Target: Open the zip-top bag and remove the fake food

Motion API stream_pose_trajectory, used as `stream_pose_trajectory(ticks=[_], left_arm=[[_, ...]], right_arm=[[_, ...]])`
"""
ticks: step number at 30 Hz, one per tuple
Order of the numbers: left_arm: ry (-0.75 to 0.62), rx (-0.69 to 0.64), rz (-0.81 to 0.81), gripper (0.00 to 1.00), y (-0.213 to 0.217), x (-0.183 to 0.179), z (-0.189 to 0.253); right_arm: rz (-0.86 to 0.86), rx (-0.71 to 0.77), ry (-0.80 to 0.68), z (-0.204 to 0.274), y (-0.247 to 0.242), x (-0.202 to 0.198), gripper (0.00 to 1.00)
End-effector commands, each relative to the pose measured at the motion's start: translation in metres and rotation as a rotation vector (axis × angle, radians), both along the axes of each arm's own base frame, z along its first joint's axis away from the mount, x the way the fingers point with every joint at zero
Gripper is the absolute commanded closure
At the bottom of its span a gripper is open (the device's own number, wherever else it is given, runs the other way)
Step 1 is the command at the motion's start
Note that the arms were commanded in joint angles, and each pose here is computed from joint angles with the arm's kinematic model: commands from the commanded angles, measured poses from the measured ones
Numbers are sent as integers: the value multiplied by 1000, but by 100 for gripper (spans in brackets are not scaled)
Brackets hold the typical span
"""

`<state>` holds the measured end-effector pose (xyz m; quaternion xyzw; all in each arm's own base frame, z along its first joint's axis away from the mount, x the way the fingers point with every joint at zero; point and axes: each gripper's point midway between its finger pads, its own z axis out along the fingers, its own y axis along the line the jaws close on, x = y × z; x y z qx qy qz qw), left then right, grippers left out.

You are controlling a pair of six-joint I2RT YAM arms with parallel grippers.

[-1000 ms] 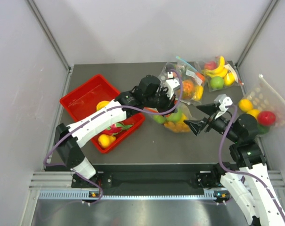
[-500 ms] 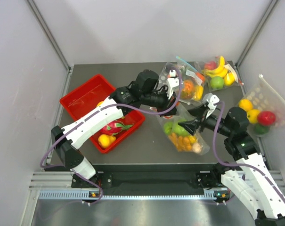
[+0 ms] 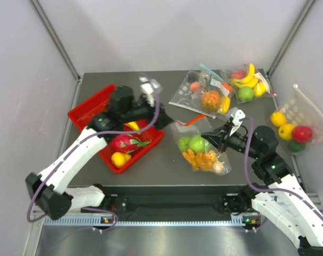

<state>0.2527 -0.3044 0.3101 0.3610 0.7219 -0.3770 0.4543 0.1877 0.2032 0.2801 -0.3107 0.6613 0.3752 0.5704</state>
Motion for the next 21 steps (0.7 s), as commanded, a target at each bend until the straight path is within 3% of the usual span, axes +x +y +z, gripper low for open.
stream_pose_trajectory(ticks=[1,15,20,21], left_arm=[[-144,-207,93,19,39,13,61],[-102,-290,98,16,72,8,18],[-126,-427,5,16,67,-11,25],[-80,-454,-33,16,63,-19,22]], right_arm=[[-28,120,-100,53,-2,-2,100],[186,273,-178,130,5,-57,100],[279,333,-174,146,7,-78,100],[290,347,-191,150,7,-80,100]])
